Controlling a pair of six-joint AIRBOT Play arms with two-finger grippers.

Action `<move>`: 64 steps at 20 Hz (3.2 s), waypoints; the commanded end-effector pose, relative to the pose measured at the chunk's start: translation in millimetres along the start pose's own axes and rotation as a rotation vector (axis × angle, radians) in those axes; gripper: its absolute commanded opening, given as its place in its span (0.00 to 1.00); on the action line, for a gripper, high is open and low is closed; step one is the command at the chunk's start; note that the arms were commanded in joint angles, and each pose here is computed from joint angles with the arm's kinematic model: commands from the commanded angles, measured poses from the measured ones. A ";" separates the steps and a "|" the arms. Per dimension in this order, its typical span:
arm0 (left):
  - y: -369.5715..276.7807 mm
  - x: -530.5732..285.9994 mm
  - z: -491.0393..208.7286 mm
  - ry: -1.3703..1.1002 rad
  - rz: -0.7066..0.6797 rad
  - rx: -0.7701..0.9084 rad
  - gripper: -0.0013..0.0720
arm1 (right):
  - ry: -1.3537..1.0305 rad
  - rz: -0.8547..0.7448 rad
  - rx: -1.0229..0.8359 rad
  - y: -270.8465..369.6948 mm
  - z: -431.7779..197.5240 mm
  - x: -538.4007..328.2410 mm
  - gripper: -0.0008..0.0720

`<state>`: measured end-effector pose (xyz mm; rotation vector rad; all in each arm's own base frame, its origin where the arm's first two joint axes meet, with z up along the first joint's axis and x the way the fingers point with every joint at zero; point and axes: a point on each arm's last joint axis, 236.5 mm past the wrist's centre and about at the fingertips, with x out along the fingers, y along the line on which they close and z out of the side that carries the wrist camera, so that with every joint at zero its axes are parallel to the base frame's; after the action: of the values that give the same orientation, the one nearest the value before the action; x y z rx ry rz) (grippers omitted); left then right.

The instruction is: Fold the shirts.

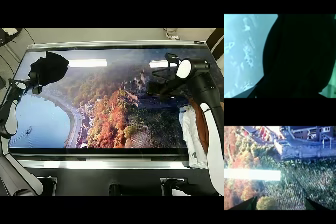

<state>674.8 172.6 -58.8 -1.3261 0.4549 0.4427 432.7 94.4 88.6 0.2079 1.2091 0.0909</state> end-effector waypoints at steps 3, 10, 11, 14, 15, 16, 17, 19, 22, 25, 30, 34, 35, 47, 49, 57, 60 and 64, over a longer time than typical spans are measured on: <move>-1.5 15.9 4.6 -0.055 -0.074 -0.134 0.78 | 0.013 0.043 0.016 10.0 -3.0 -0.3 0.94; -65.9 -21.5 -6.9 -0.016 -0.144 0.163 0.05 | 0.033 -0.027 -0.005 -6.3 -9.7 -5.8 0.93; -102.2 -46.0 -6.0 -0.042 -0.199 0.287 0.05 | 0.006 -0.074 -0.024 -17.0 -5.0 -13.4 0.93; -214.8 -153.2 -27.4 -0.086 -0.372 0.649 0.05 | -0.115 -0.212 -0.073 -46.9 11.6 -54.8 0.93; -246.3 -196.5 -42.6 -0.088 -0.430 0.763 0.05 | -0.162 -0.248 -0.079 -54.5 14.9 -74.3 0.93; -275.6 -245.0 -64.5 -0.084 -0.495 0.874 0.05 | -0.205 -0.267 -0.082 -58.1 16.3 -92.7 0.93; -298.1 -290.1 -87.6 -0.078 -0.558 0.964 0.05 | -0.250 -0.271 -0.082 -58.9 15.9 -112.8 0.93; -329.2 -381.1 -143.9 -0.031 -0.692 1.071 0.05 | -0.333 -0.251 -0.078 -54.9 10.8 -151.0 0.93; -338.5 -477.6 -229.8 0.102 -0.860 1.173 0.05 | -0.458 -0.222 -0.073 -50.8 -1.5 -206.1 0.93; -310.9 -505.9 -317.9 0.312 -0.919 1.298 0.05 | -0.565 -0.197 -0.069 -48.8 -17.6 -252.0 0.93; -190.4 -470.9 -480.7 0.785 -0.793 1.371 0.05 | -0.610 -0.184 -0.054 -53.2 -52.2 -289.0 0.93; -77.3 -464.7 -598.4 1.064 -0.701 1.434 0.07 | -0.579 -0.191 -0.045 -56.9 -66.0 -289.9 0.93; -64.8 -463.7 -609.9 1.098 -0.686 1.448 0.40 | -0.576 -0.191 -0.045 -56.8 -65.4 -288.9 0.93; -2.9 -282.3 -218.5 0.832 0.202 1.083 0.95 | 0.229 0.140 -0.021 11.2 -170.4 -77.4 0.94; 62.2 -271.2 -199.9 0.871 0.319 0.954 0.88 | 0.351 0.115 0.011 -1.1 -205.3 -45.6 0.94; 128.8 -215.4 -226.8 0.763 0.257 0.772 0.86 | 0.531 0.215 0.090 10.3 -267.4 -3.6 0.99; 107.6 -195.3 -229.4 0.692 0.163 0.724 0.86 | 0.577 0.202 0.109 4.5 -285.0 5.5 0.99; 71.4 -183.9 -220.0 0.618 0.058 0.719 0.85 | 0.588 0.195 0.124 1.2 -293.1 13.5 0.99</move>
<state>444.8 -44.6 -68.6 -0.6990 1.1579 -0.1096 167.2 129.8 -14.4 0.4130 1.7707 0.2681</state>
